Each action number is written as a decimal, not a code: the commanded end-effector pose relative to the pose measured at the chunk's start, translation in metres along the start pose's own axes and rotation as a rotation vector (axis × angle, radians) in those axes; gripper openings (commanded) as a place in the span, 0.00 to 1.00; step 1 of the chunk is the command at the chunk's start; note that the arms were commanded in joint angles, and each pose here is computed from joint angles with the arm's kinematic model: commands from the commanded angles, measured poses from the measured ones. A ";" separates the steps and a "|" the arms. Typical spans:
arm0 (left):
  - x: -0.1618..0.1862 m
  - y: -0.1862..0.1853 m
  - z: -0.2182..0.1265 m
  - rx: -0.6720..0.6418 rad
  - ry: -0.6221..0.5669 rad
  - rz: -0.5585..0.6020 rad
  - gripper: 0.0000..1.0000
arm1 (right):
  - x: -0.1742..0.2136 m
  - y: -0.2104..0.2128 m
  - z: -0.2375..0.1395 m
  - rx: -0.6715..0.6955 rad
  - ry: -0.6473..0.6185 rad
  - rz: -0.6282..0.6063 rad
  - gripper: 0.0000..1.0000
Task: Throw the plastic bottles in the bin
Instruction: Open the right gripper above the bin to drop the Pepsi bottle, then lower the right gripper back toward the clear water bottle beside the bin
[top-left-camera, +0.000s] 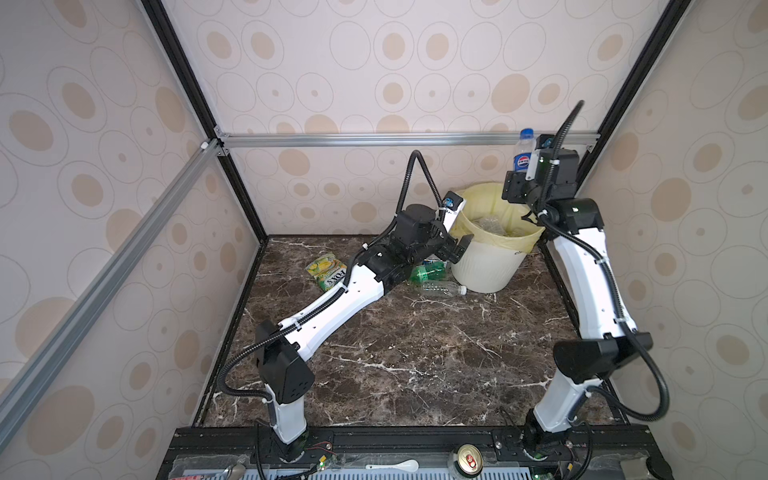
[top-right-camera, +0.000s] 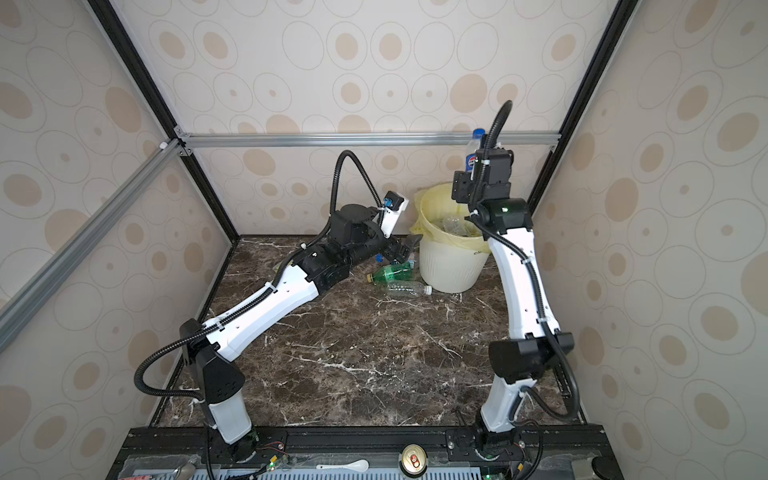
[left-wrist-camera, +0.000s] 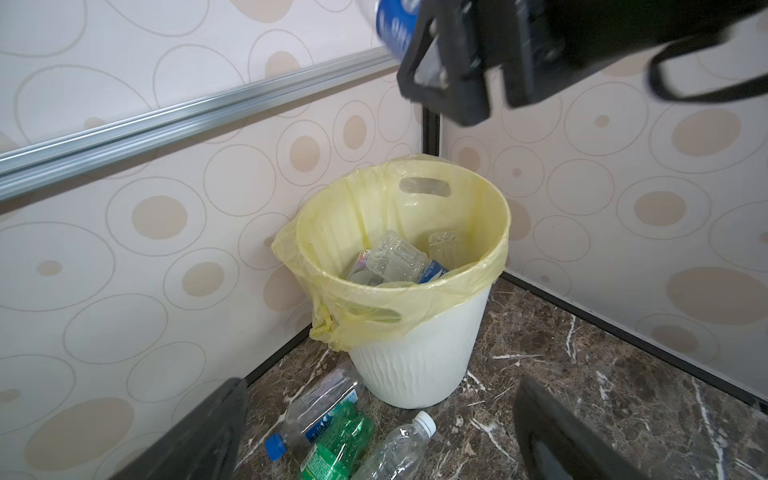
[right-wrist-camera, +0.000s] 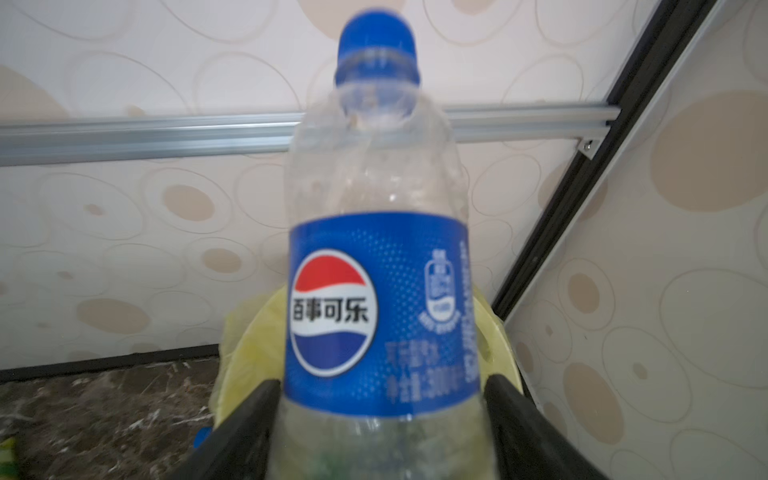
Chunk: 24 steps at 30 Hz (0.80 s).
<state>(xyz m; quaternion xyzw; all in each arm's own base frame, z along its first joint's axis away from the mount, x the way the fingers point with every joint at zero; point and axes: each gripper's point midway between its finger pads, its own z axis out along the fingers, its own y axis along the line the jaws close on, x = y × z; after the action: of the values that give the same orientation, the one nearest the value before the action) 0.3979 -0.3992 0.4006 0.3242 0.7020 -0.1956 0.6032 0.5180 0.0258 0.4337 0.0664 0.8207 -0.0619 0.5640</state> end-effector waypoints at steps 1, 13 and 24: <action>-0.006 0.005 -0.001 -0.036 -0.009 0.036 0.99 | 0.020 -0.012 -0.008 0.065 0.098 -0.022 0.96; -0.001 0.006 -0.006 -0.046 -0.007 0.024 0.99 | 0.021 -0.011 -0.028 0.019 0.073 -0.003 1.00; 0.026 0.026 0.001 -0.150 0.148 -0.079 0.99 | 0.025 -0.006 -0.053 -0.059 0.069 0.039 1.00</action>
<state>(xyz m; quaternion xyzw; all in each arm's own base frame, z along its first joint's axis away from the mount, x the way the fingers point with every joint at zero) 0.4112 -0.3830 0.3749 0.2885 0.7468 -0.1507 0.5800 0.4747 0.0251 0.4166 0.0667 0.8464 -0.0478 0.5262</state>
